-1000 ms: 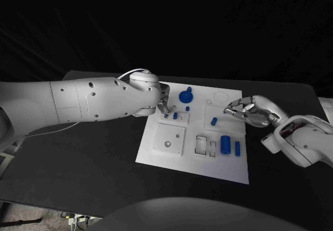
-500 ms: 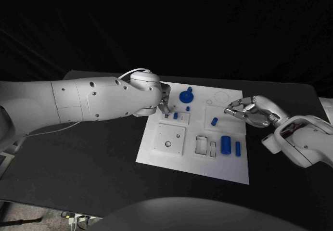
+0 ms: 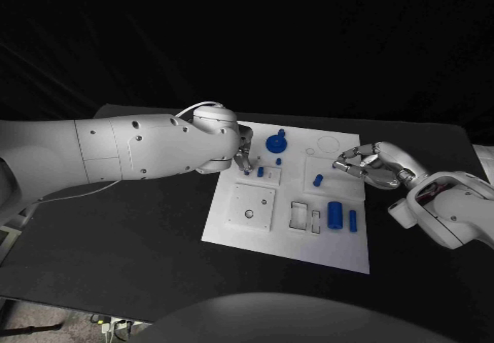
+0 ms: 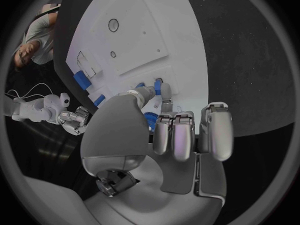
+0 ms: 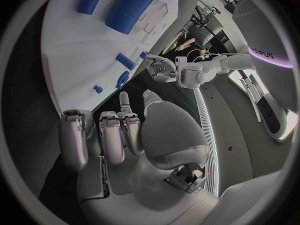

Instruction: Assemble the parts on the task board

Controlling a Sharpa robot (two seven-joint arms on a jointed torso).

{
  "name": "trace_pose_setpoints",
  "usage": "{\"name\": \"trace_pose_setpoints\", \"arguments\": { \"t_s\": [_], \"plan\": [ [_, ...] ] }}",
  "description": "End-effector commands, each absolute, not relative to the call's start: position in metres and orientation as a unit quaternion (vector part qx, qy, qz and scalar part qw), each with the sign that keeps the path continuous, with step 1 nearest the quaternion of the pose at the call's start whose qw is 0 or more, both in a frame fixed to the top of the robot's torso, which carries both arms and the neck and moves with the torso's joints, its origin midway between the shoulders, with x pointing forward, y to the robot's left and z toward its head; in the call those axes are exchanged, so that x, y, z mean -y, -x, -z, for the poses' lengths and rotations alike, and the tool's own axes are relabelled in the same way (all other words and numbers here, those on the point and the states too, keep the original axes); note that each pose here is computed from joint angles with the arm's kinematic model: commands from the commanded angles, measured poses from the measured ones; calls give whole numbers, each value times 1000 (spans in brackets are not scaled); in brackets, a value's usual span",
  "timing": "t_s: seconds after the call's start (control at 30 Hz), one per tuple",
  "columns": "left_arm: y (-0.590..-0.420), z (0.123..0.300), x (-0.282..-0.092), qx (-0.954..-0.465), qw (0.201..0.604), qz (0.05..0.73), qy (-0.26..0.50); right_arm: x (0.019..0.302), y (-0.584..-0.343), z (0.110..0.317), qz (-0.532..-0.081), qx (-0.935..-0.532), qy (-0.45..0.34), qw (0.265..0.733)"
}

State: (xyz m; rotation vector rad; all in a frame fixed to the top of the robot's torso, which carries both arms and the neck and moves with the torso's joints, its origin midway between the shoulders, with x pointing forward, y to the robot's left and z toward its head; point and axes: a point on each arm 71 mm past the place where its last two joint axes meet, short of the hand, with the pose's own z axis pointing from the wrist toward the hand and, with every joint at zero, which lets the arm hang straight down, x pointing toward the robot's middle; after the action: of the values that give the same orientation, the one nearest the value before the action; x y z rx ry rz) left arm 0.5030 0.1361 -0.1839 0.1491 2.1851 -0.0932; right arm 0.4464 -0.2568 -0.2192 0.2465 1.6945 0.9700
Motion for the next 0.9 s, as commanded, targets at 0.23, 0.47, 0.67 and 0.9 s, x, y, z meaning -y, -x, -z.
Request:
{"name": "trace_pose_setpoints", "arguments": {
  "t_s": [0.23, 0.47, 0.67, 0.9],
  "plan": [
    [-500, 192, -145, -898, 438, -34, -36, 256, -445, 220, -414, -717, -100, 552],
    [-500, 192, -143, -896, 440, -37, -42, 256, -445, 220, -414, -717, -100, 552],
    [-501, 193, -141, -898, 435, -41, -50, 256, -445, 220, -414, -717, -100, 551],
    [-500, 194, -139, -901, 428, -46, -60, 256, -445, 220, -414, -717, -100, 551]
  ]
}}
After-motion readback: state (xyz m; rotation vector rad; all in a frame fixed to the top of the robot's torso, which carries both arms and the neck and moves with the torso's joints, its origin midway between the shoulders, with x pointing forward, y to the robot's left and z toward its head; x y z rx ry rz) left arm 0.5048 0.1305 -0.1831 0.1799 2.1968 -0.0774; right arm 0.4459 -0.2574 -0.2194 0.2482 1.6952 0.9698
